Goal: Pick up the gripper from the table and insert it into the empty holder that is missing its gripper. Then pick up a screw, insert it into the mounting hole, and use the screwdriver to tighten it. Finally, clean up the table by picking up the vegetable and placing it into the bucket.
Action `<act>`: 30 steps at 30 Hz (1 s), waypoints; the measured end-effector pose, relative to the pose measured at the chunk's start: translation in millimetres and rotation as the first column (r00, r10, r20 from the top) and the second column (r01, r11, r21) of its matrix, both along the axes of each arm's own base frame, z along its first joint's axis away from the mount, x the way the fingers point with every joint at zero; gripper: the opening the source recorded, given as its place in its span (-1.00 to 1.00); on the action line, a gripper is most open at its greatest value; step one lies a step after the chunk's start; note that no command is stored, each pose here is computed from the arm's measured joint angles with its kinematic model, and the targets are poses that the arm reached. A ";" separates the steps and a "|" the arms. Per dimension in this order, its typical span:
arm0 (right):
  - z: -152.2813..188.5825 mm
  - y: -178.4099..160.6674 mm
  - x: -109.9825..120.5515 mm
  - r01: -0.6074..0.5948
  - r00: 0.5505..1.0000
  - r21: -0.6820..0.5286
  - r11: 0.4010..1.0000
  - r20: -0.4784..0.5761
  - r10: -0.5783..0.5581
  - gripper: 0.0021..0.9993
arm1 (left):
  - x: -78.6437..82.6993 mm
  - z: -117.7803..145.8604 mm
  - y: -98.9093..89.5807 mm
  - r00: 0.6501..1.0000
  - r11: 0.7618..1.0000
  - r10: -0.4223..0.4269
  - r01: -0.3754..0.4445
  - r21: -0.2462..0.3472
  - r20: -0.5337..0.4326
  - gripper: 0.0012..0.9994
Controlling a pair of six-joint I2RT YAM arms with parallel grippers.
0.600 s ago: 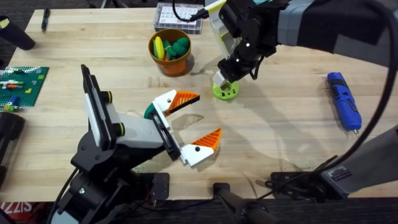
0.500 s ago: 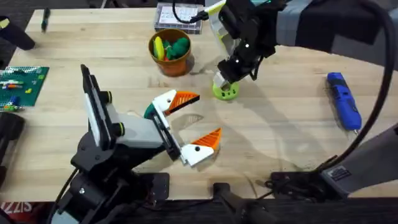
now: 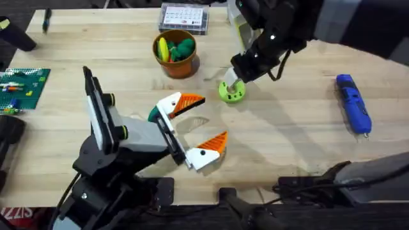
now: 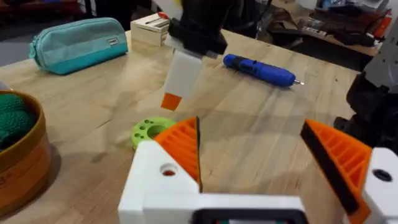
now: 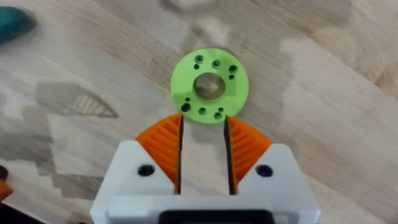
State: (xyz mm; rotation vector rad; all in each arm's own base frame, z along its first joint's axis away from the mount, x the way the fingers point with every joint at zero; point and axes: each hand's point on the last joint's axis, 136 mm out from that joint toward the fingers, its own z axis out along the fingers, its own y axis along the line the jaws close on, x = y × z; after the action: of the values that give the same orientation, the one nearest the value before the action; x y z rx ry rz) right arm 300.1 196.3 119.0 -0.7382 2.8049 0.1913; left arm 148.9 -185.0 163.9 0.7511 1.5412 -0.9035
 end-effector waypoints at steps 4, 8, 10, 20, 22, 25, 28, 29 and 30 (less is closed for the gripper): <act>0.7 10.7 -6.6 -0.032 0.999 0.004 0.999 0.006 0.032 -0.25 | 0.0 0.1 0.0 1.000 1.000 0.000 0.000 0.000 0.001 0.97; -10.3 23.5 -14.0 -0.071 0.997 -0.008 0.997 0.019 0.071 -0.25 | 0.0 0.0 0.0 1.000 1.000 0.000 0.000 0.000 0.000 0.97; -19.0 26.1 -20.5 -0.085 0.996 -0.026 0.996 0.015 0.085 -0.25 | 0.1 0.0 0.0 1.000 1.000 0.000 0.000 0.000 0.000 0.97; -48.8 19.2 -22.9 -0.021 0.999 -0.047 0.999 0.029 0.023 -0.25 | 0.1 0.0 0.1 1.000 1.000 0.001 -0.001 0.000 0.000 0.97; -50.8 20.3 -21.2 -0.012 0.999 -0.040 0.999 0.037 0.014 -0.25 | 0.2 0.1 0.1 1.000 1.000 0.001 -0.001 0.000 0.000 0.97; -51.7 22.2 -18.2 -0.006 0.999 -0.032 0.999 0.049 0.007 -0.25 | 0.2 0.1 0.1 1.000 1.000 0.001 -0.001 0.000 0.000 0.97; -52.9 24.0 -15.0 -0.001 0.998 -0.027 1.000 0.058 0.003 -0.25 | 0.2 0.1 0.1 1.000 1.000 0.001 -0.001 0.000 0.000 0.97; -54.3 24.1 -14.8 -0.001 0.998 -0.029 1.000 0.056 0.002 -0.25 | 0.2 0.0 0.1 1.000 1.000 0.001 -0.001 0.000 0.000 0.97; -56.1 24.0 -15.0 0.001 0.999 -0.032 0.999 0.052 0.001 -0.25 | 0.2 0.0 0.1 1.000 1.000 0.001 -0.001 0.000 0.000 0.97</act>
State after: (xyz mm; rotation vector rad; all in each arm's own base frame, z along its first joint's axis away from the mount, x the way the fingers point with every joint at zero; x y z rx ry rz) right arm 285.2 220.3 62.9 -0.7393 2.7648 0.1254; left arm 149.1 -184.9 163.9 0.7502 1.5415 -0.9026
